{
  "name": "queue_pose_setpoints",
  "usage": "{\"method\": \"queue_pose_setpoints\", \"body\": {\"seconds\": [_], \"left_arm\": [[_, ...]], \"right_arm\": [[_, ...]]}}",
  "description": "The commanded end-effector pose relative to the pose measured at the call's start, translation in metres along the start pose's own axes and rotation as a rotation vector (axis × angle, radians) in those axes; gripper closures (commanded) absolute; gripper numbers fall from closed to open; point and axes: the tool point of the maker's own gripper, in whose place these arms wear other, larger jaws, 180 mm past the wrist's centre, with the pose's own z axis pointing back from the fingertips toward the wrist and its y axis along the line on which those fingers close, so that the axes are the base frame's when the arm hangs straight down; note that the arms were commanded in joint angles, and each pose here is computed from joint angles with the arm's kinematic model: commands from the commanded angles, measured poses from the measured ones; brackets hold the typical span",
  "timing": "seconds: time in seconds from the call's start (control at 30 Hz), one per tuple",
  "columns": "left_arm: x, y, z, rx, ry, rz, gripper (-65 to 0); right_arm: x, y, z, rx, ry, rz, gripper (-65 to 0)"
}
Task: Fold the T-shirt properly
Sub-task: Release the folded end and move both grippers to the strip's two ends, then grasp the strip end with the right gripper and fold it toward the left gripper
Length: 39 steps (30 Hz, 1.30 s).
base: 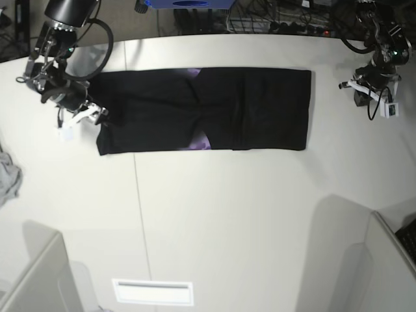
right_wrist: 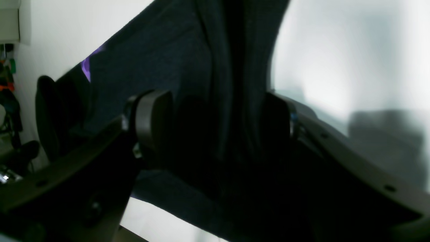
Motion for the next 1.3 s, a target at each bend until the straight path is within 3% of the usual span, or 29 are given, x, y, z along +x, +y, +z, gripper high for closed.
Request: {"method": "queue_pose_setpoints", "body": {"seconds": [0.0,0.53,0.6,0.77,1.03,1.27], "left_arm": [[0.01,0.005,0.003,0.009,-0.027,-0.011,0.0],[0.004,-0.063,-0.025,-0.143,0.007,-0.076,0.0],[0.005,-0.073,-0.028,-0.163,0.008,-0.083,0.0],[-0.011,-0.108,-0.034,-0.243,0.053,-0.123,0.0],[-0.021,-0.165,-0.046,-0.319,0.1,-0.147,0.0],[-0.014,-0.222,-0.05,-0.417,0.079,-0.131,0.0]], "right_arm": [[0.0,0.0,0.002,-0.002,0.001,0.02,-37.8],[-0.021,0.016,-0.011,0.022,0.097,0.094,-37.1],[-0.02,0.016,-0.011,0.023,0.094,0.095,-31.8],[-0.005,0.018,-0.01,0.02,0.073,0.116,-0.6],[0.025,0.01,-0.002,-0.032,0.038,0.114,0.0],[0.041,0.056,0.016,0.009,-0.03,0.257,0.0]]}}
